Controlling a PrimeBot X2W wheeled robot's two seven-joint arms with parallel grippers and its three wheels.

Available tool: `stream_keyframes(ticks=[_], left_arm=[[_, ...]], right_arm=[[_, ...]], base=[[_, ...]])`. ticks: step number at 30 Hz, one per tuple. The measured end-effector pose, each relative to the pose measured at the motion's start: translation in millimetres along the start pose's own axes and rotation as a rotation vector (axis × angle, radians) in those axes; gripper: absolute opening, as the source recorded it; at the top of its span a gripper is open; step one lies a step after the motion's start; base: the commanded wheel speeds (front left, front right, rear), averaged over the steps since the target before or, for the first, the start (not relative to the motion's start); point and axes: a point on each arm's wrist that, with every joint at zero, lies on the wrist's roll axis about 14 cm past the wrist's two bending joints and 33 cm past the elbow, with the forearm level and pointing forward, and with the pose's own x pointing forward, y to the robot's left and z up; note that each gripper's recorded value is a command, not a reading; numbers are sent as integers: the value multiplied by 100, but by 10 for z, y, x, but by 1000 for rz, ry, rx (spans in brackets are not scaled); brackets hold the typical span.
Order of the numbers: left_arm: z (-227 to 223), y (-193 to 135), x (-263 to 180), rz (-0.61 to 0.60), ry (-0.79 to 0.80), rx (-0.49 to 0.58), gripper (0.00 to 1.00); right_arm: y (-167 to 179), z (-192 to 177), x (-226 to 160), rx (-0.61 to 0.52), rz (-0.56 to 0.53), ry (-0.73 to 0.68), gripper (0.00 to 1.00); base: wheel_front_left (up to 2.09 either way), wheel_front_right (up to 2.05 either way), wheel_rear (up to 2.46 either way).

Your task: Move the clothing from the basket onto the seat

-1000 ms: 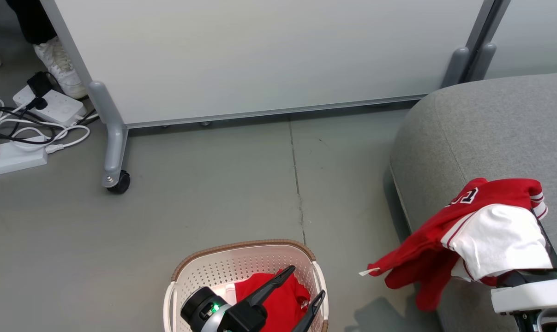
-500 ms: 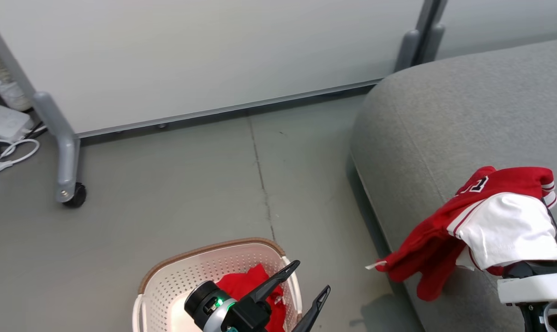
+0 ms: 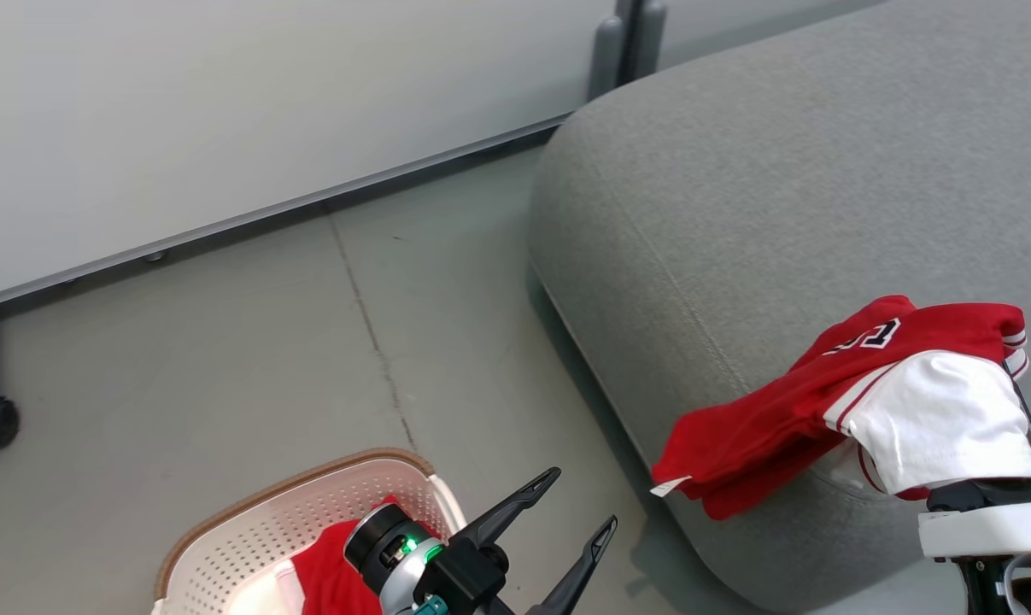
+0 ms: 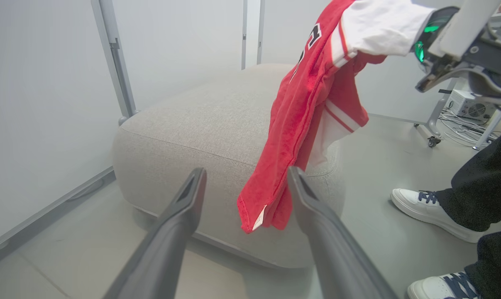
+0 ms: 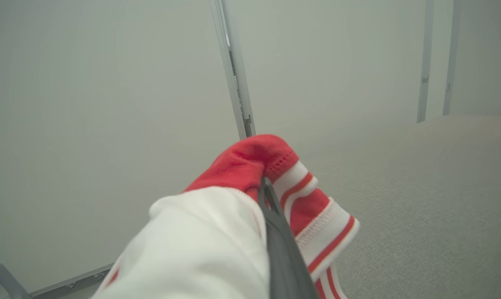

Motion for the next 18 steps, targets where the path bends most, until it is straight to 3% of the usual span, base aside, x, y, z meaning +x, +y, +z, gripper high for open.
stream_keyframes(ticks=[9, 18], left_arm=[[-34, -211, 180, -100, 1, -14, 100], [-44, -259, 235, -127, -2, -22, 100]], right_arm=[[-259, 80, -177, -14, -95, -11, 0], [-316, 69, -214, -16, -124, -7, 0]], base=[[0, 0, 0], [0, 0, 0]])
